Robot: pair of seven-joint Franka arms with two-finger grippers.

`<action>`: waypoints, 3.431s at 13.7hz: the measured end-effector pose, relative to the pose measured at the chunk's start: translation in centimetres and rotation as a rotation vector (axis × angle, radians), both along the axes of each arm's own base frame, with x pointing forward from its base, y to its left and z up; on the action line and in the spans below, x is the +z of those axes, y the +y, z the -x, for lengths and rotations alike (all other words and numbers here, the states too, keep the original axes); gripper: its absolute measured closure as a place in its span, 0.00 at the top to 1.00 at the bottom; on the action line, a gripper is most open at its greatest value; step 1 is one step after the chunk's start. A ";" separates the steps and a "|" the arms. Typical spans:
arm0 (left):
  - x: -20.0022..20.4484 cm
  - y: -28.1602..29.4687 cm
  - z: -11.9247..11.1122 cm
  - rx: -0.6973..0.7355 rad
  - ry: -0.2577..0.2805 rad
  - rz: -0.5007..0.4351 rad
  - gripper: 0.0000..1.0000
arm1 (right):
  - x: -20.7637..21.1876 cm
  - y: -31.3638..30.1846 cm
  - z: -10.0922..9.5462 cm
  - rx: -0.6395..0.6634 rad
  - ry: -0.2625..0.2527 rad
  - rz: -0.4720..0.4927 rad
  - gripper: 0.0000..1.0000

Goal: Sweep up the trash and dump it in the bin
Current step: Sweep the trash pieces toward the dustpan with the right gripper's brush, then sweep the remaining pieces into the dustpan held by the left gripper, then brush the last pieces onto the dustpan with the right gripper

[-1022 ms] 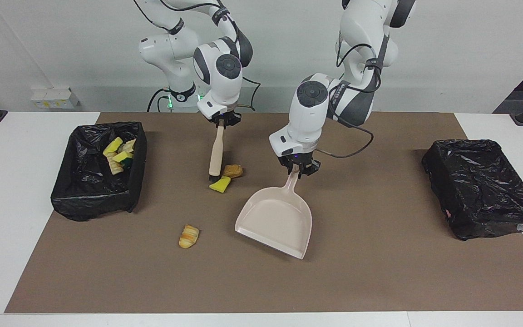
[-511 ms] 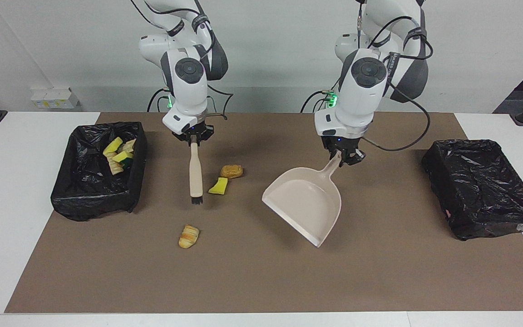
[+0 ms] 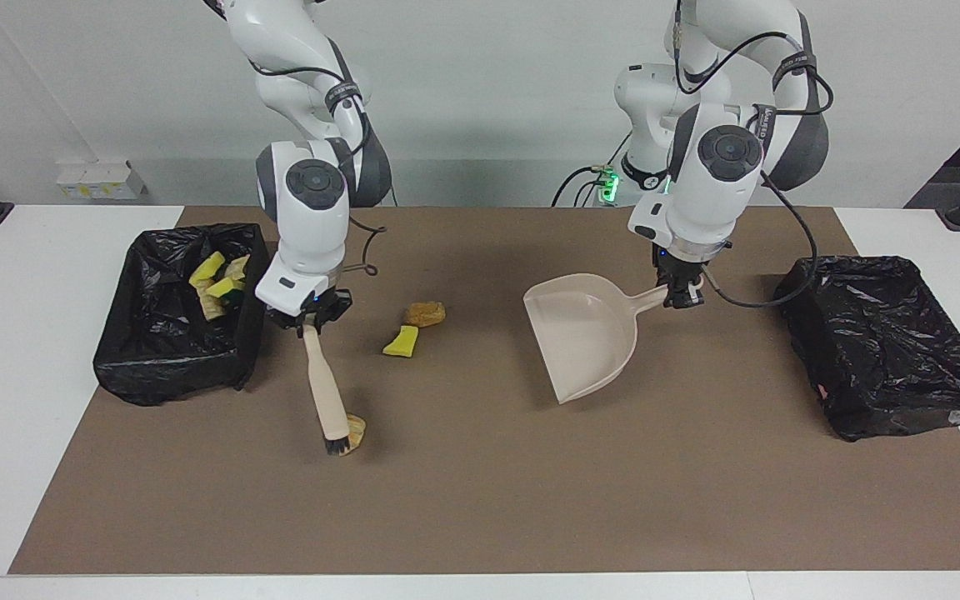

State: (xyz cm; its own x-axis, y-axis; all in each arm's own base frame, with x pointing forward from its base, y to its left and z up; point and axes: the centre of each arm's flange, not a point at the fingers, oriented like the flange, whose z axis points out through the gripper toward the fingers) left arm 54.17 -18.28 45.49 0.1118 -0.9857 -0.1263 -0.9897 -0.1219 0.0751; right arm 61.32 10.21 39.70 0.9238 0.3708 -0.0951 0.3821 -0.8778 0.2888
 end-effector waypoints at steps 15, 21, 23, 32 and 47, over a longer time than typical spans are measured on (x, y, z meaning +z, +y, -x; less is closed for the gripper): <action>-5.2 -5.2 7.2 0.014 0.043 -0.039 0.33 | -5.9 6.0 4.6 0.133 0.292 0.094 0.27; -6.3 -5.6 8.1 0.032 0.054 -0.013 0.33 | -0.3 6.9 9.3 0.031 0.380 0.094 0.27; -7.1 -5.6 8.3 0.036 0.047 0.004 0.33 | 0.7 5.2 9.7 -0.060 0.382 0.076 0.27; -9.1 -6.1 9.7 0.036 -0.014 0.047 0.33 | -7.1 12.7 17.7 -0.437 0.274 -0.008 0.27; -9.2 -6.0 10.0 0.050 -0.016 0.049 0.33 | -2.3 27.6 19.2 -0.477 0.183 -0.169 0.27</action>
State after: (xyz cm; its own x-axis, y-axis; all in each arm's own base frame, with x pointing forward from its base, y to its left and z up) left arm 44.19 -24.27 36.32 0.1626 -0.9838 -0.0755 -0.9836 -0.1676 0.0662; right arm 42.15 37.80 37.41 0.9674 -0.0618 -0.2457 -0.0395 -0.9947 0.0946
